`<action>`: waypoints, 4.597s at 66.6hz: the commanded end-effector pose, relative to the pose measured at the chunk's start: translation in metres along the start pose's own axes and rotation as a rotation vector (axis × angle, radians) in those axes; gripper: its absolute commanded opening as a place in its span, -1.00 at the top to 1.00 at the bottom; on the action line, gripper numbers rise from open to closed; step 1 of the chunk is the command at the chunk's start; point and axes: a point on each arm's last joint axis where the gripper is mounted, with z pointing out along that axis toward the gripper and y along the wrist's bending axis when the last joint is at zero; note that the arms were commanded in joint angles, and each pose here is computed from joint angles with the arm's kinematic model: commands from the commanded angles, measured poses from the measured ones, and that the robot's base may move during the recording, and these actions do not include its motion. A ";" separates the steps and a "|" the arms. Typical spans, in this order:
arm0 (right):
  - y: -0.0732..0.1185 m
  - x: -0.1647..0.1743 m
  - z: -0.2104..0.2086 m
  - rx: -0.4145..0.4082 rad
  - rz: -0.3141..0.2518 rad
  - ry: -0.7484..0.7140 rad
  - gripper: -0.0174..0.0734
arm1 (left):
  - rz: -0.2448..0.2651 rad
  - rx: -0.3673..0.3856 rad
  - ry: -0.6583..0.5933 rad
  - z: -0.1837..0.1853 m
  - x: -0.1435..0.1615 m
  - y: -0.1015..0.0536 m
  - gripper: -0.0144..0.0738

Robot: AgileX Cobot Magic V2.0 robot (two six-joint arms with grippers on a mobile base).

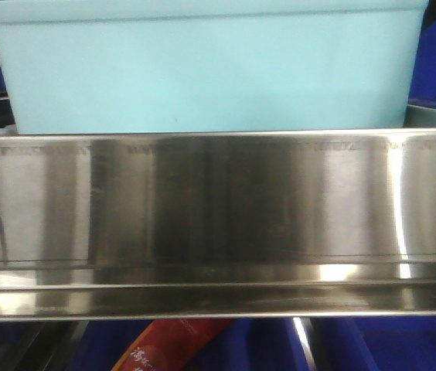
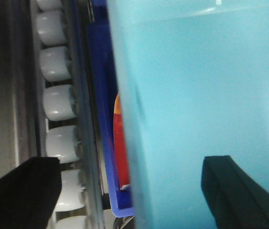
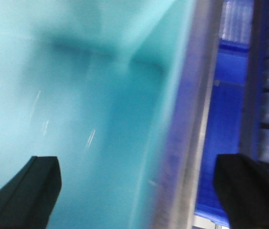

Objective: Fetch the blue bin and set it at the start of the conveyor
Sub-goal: 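Clamp the teal bin's side walls with both grippers and lift it, then pull the held teal bin back out of the shelf with both grippers, then hold the teal bin with both grippers while the base turns away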

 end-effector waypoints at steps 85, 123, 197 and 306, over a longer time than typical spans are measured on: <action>0.016 0.020 -0.164 -0.035 -0.051 -0.473 0.95 | -0.070 0.199 -0.458 -0.161 0.030 0.011 0.92; 0.016 0.020 -0.164 -0.036 -0.051 -0.485 0.95 | -0.069 0.198 -0.462 -0.160 0.029 0.011 0.92; 0.016 0.019 -0.164 -0.035 -0.051 -0.483 0.95 | -0.071 0.209 -0.512 -0.162 0.025 0.010 0.92; 0.015 0.018 -0.162 -0.035 -0.051 -0.481 0.95 | -0.084 0.276 -0.824 -0.181 0.003 0.007 0.92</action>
